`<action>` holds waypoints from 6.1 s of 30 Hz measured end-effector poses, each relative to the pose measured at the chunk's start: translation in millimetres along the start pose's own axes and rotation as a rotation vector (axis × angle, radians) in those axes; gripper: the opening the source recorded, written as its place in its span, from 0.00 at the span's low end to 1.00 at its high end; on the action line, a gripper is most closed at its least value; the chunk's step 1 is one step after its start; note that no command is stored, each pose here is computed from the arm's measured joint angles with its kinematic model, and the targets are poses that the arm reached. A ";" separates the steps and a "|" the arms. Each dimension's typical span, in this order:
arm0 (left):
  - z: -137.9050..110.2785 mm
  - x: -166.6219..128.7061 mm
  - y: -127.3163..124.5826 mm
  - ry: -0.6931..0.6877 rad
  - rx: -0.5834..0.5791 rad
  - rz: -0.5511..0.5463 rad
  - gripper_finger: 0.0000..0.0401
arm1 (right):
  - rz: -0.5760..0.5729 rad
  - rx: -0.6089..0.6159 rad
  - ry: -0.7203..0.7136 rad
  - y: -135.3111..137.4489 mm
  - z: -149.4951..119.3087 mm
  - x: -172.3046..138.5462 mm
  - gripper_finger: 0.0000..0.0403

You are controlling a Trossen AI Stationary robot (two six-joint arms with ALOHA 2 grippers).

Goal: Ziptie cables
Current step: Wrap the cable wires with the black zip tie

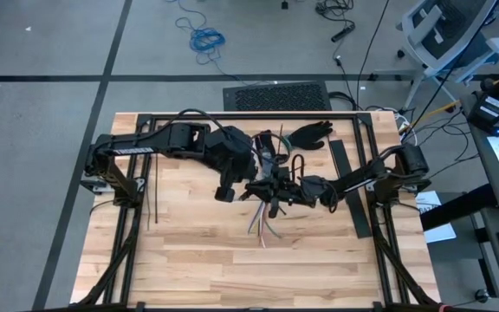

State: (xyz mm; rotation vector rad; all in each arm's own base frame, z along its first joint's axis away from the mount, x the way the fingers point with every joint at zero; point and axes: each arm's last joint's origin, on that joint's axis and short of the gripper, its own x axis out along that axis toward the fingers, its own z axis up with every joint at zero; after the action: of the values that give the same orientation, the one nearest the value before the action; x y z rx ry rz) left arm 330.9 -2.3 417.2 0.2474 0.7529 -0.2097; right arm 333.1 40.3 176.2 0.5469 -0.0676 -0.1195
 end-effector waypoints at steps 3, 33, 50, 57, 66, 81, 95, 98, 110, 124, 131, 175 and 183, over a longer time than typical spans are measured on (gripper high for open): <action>-0.2 0.0 0.8 0.009 0.047 0.028 0.00 | -0.002 0.003 0.010 -1.9 -3.4 1.0 0.00; 2.2 -0.5 5.7 0.027 0.258 0.152 0.00 | -0.044 0.043 0.094 -10.8 -20.3 2.3 0.00; 7.2 -207.9 -7.1 -0.813 -0.061 0.513 0.21 | -0.089 0.082 0.116 -15.6 -24.9 1.6 0.46; -0.8 -176.0 -5.5 -0.620 -0.171 0.443 0.28 | -0.099 0.062 0.079 -17.4 -15.7 6.3 0.65; -2.4 -107.1 -9.2 -0.383 -0.161 0.305 0.28 | -0.096 -0.120 -0.092 -21.5 37.7 7.2 0.74; -80.2 43.5 -28.6 -0.161 -0.350 0.105 0.28 | -0.184 -0.312 -0.210 -1.0 157.8 -63.4 0.74; -224.7 93.6 -37.6 0.620 -0.543 0.182 0.28 | -0.238 -0.304 -0.016 6.8 163.7 -108.5 0.74; -231.1 92.6 -29.4 0.636 -0.585 0.206 0.28 | -0.231 -0.319 -0.002 8.2 161.2 -107.6 0.74; -250.9 100.1 3.3 0.636 -0.798 0.106 0.28 | -0.238 -0.323 0.015 6.9 158.9 -105.9 0.74; -263.8 126.9 6.6 0.680 -0.835 0.022 0.28 | -0.239 -0.318 0.017 6.8 158.7 -105.9 0.74; -261.1 127.3 -2.6 0.683 -0.879 -0.129 0.28 | -0.239 -0.316 0.017 6.8 158.7 -105.9 0.74; -196.1 110.3 -84.0 0.760 -0.425 -0.089 0.28 | -0.251 -0.323 0.009 5.2 160.1 -106.0 0.74; -196.5 110.3 -86.5 0.744 -0.399 -0.166 0.33 | -0.249 -0.322 0.006 5.5 160.4 -106.0 0.74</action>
State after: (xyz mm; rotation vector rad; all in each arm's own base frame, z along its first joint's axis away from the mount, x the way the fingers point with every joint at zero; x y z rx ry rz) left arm 258.5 -37.4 189.7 -0.1348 1.5336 -0.1161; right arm 213.2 -23.6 312.3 0.2315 0.0260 -0.3647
